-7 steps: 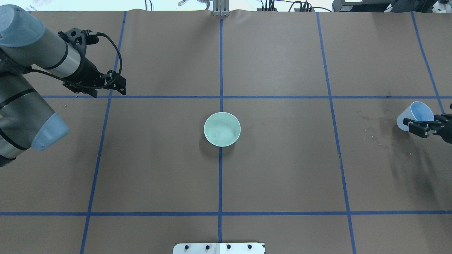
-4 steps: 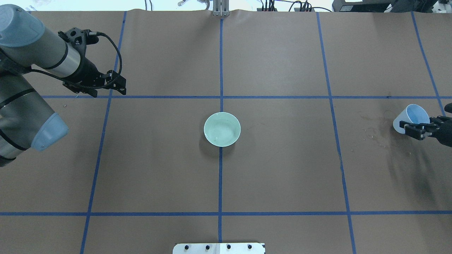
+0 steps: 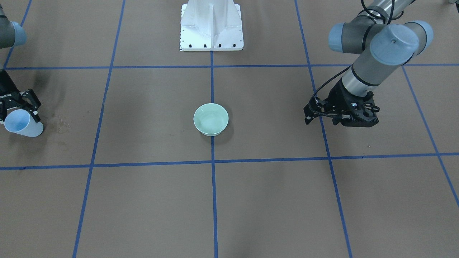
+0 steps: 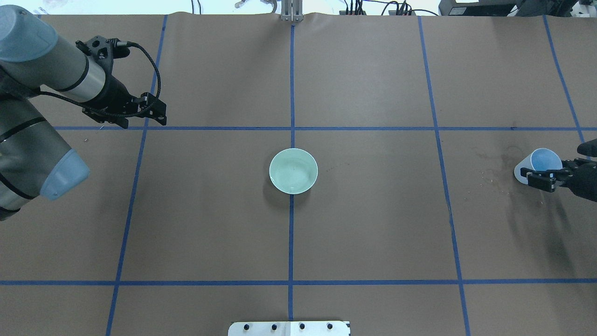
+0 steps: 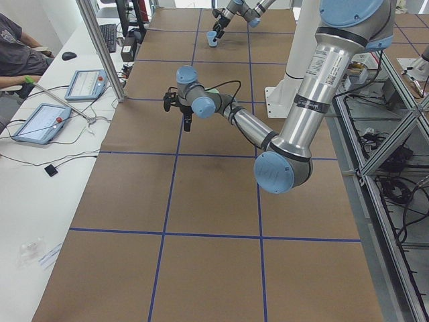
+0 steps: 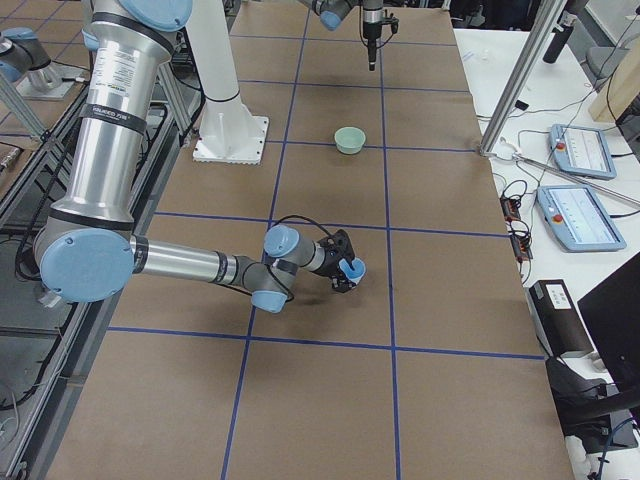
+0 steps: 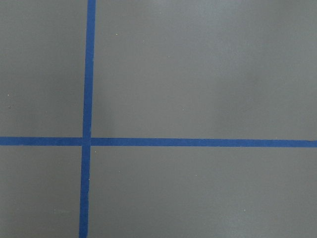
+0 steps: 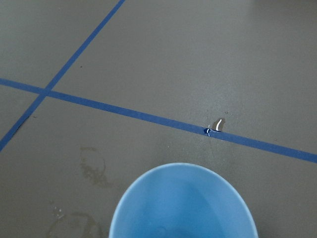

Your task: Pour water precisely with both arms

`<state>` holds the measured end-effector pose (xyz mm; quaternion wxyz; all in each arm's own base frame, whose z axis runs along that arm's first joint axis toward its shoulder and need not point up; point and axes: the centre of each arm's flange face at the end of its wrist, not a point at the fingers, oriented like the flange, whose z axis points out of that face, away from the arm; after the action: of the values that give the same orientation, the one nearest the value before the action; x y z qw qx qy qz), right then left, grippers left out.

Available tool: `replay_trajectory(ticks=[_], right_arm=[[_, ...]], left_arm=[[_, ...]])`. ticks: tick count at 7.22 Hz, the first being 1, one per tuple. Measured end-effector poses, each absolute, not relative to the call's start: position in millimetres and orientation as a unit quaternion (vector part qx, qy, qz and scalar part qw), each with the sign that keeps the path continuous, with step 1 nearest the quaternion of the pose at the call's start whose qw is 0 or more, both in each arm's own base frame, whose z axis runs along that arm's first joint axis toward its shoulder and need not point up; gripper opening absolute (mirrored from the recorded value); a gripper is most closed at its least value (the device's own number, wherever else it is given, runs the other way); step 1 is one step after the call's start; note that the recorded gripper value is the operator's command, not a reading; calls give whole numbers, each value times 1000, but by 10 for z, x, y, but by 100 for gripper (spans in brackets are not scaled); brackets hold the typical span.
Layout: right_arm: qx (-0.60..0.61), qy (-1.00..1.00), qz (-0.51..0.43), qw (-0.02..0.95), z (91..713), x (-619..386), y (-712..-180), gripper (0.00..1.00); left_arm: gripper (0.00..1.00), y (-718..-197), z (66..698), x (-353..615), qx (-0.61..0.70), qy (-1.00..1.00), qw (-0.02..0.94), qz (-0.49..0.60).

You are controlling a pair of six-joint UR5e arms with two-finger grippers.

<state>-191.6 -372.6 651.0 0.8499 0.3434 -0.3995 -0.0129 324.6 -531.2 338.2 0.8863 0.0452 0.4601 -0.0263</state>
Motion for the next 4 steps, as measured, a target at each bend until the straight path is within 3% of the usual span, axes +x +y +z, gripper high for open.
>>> replay_trajectory(ticks=[4], right_arm=[[350,-405,-18,845,6385,-1837,-3657,99]], left_arm=[[100,-5308,3368,3258,44,461,886,-28]])
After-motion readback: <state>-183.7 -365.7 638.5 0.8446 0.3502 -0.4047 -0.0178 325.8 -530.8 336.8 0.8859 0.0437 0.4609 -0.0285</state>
